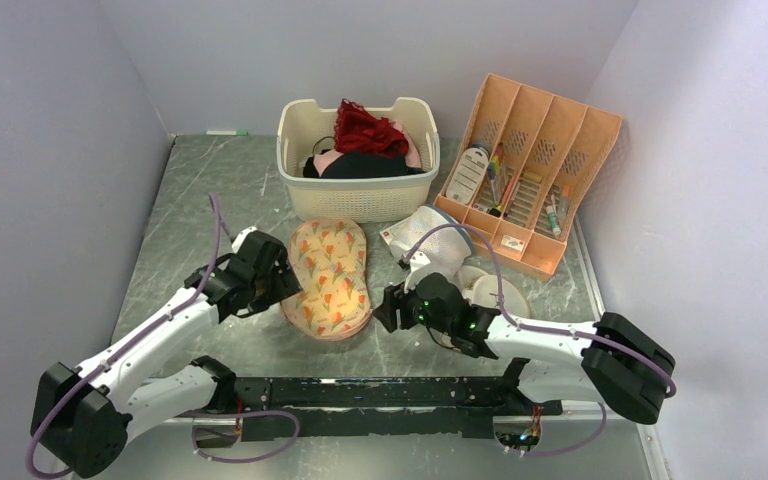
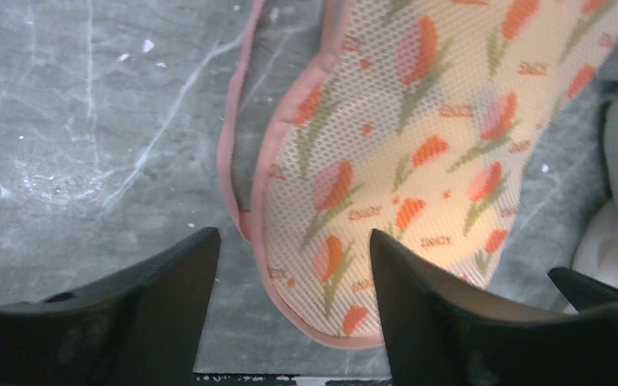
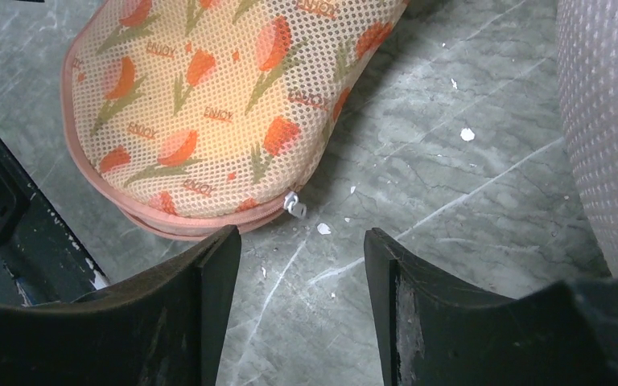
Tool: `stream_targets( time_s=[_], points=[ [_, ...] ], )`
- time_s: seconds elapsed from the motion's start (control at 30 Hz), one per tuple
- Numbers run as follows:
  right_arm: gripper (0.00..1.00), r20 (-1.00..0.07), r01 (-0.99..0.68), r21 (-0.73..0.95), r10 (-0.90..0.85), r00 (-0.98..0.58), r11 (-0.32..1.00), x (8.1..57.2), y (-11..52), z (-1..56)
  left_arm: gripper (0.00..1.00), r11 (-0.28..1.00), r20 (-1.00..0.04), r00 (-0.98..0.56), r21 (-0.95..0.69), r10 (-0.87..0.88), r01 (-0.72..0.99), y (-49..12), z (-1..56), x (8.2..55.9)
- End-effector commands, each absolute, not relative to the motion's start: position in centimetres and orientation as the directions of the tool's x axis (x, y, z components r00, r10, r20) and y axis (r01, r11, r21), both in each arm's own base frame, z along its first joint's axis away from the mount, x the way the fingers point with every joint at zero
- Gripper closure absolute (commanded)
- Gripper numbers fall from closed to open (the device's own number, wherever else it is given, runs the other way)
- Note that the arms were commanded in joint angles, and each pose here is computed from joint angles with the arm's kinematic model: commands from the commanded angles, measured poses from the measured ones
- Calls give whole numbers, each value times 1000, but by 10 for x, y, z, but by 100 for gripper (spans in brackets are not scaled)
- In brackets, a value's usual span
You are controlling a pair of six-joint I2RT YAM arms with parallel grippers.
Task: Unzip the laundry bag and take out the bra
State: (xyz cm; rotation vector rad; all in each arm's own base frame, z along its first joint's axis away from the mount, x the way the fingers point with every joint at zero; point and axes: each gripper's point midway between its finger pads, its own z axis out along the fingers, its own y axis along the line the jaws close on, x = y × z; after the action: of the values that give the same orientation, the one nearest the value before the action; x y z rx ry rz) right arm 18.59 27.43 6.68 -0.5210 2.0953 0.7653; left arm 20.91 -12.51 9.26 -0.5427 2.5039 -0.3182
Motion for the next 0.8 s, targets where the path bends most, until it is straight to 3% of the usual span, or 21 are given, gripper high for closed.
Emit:
stream_targets(
  time_s=[0.0, 0.3, 0.4, 0.63, 0.77],
  points=[
    [41, -822, -590, 344, -70, -565, 730, 190, 276, 77, 29, 877, -490, -729, -306, -478, -369, -110, 79, 214],
    [41, -823, -591, 338, -76, -564, 732, 189, 274, 75, 53, 845, -418, -751, -402, -511, -352, -124, 52, 199],
    [41, -820, -593, 348, -71, -568, 726, 189, 277, 76, 68, 845, -424, -747, -404, -512, -350, -124, 51, 200],
    [42, -801, -586, 383, -60, -596, 714, 184, 279, 68, 90, 841, -472, -706, -405, -528, -358, -116, 65, 207],
    [42, -800, -585, 388, -56, -598, 712, 183, 278, 67, 93, 841, -491, -687, -380, -536, -384, -107, 75, 206]
  ],
)
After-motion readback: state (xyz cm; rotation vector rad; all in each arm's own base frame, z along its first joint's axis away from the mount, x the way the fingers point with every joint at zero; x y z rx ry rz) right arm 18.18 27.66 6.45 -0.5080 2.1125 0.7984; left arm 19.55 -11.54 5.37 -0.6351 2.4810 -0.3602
